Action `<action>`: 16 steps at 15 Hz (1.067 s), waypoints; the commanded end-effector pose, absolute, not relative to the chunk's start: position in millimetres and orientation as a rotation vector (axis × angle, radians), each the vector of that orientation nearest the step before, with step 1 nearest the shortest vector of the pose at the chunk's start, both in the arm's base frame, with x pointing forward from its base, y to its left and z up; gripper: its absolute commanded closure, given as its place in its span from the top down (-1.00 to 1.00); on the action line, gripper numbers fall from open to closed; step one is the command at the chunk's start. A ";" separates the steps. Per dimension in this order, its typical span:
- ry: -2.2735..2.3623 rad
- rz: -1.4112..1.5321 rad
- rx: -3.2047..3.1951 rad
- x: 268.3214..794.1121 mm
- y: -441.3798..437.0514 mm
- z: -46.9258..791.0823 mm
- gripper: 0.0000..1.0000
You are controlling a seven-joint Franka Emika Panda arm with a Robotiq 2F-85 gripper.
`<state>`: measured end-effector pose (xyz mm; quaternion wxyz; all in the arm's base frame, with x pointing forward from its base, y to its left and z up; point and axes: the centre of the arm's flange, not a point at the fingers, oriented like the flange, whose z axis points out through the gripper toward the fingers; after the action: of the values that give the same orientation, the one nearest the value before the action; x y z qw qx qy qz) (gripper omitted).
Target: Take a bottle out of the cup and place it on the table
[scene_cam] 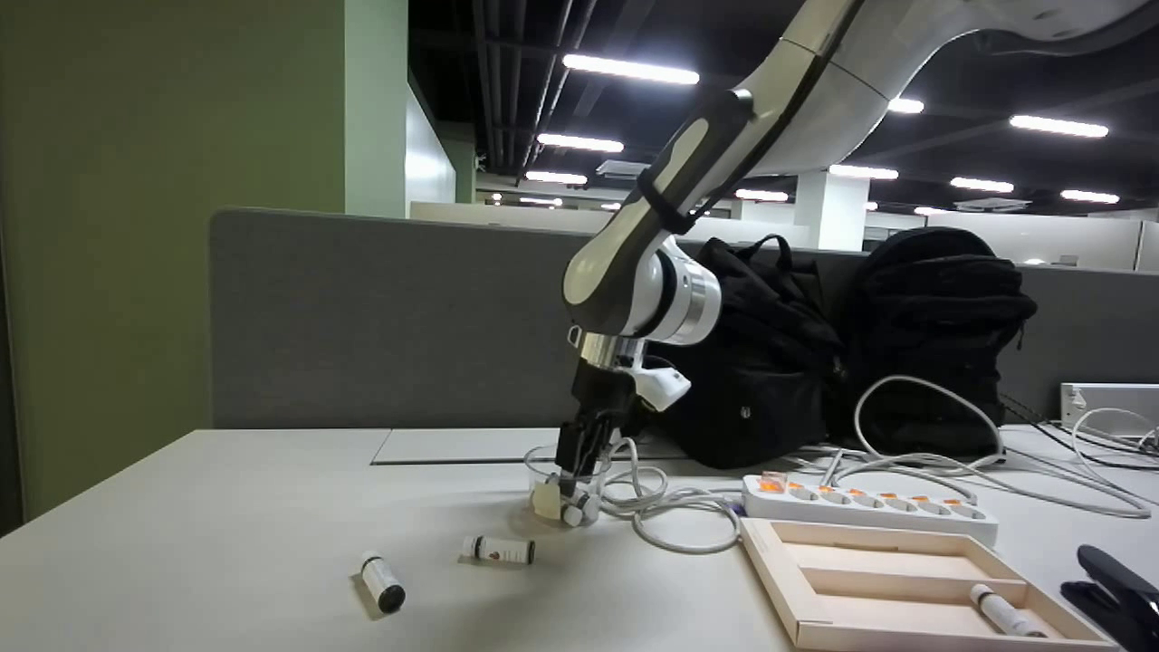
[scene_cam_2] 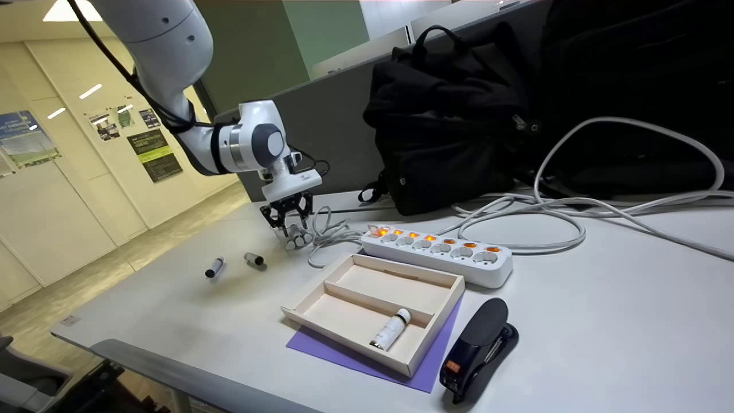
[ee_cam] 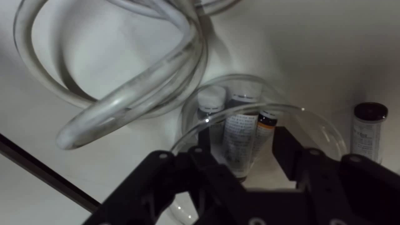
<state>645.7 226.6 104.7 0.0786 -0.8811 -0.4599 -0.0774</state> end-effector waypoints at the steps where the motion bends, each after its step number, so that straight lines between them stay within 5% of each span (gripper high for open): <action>1: -1.366 -0.214 -2.646 653.1 227.8 99.1 0.44; 2: -1.369 -0.212 -2.644 652.6 228.4 97.4 -0.13; 4: -1.368 -0.211 -2.643 652.0 229.8 96.7 -0.09; 10: -1.355 -0.236 -2.646 654.9 227.1 108.1 -0.95; 12: -1.356 -0.237 -2.649 655.1 227.6 110.8 -0.82; 13: -1.356 -0.233 -2.650 654.3 228.0 110.2 -0.18; 16: -1.366 -0.225 -2.656 653.8 229.8 104.8 -0.14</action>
<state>651.3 229.0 108.1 0.0793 -0.8810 -0.4589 -0.0832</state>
